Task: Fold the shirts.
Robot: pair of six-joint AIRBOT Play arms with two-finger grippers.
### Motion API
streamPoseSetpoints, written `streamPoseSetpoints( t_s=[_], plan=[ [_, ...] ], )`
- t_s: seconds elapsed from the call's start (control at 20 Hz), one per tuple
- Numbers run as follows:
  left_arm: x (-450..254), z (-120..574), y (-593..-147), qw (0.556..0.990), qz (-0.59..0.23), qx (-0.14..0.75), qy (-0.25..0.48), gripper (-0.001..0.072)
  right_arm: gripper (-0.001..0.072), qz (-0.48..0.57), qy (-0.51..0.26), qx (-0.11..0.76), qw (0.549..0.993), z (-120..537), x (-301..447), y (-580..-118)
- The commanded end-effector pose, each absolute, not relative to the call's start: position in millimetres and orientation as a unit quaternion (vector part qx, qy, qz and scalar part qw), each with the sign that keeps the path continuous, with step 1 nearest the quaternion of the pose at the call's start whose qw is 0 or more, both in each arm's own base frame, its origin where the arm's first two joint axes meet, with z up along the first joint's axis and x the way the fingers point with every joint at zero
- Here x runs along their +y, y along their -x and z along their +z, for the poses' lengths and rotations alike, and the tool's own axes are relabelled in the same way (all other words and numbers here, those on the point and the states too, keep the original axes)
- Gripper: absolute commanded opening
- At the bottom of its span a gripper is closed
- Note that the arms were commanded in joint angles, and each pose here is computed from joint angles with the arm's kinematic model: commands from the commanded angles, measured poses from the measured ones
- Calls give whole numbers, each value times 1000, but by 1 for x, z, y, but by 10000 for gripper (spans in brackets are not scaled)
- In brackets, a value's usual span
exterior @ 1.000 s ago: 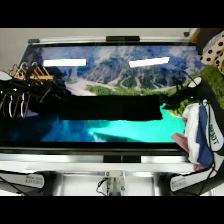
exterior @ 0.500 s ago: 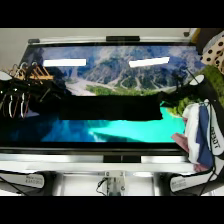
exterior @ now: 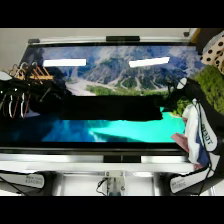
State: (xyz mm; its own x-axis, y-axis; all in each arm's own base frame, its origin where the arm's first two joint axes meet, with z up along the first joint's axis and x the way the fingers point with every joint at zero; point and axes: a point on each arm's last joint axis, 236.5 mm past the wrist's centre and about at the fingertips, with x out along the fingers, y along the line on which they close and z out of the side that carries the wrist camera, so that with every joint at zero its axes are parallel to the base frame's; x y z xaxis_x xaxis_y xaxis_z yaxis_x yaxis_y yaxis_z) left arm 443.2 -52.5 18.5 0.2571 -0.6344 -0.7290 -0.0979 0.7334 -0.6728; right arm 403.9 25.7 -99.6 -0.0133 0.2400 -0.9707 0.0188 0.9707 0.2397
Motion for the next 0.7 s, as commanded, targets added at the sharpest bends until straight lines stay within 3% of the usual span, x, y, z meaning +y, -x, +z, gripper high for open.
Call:
streamPoseSetpoints(
  t_s=[0.0,0.3,0.45,0.6,0.65],
  plan=[
    [-53,19,-444,729,-185,580,314,719,701,76,-89,703,701,-103,25,-408],
    [-53,19,-444,728,-185,580,314,719,682,141,-159,666,715,-97,68,-428],
    [-53,19,-444,728,-185,580,314,719,442,158,-166,671,705,-95,75,-423],
    [-53,19,-443,727,-186,581,315,718,132,174,-177,664,705,-91,84,-425],
    [-54,19,-442,726,-187,582,314,719,65,174,-180,661,707,-89,85,-427]
  ],
)
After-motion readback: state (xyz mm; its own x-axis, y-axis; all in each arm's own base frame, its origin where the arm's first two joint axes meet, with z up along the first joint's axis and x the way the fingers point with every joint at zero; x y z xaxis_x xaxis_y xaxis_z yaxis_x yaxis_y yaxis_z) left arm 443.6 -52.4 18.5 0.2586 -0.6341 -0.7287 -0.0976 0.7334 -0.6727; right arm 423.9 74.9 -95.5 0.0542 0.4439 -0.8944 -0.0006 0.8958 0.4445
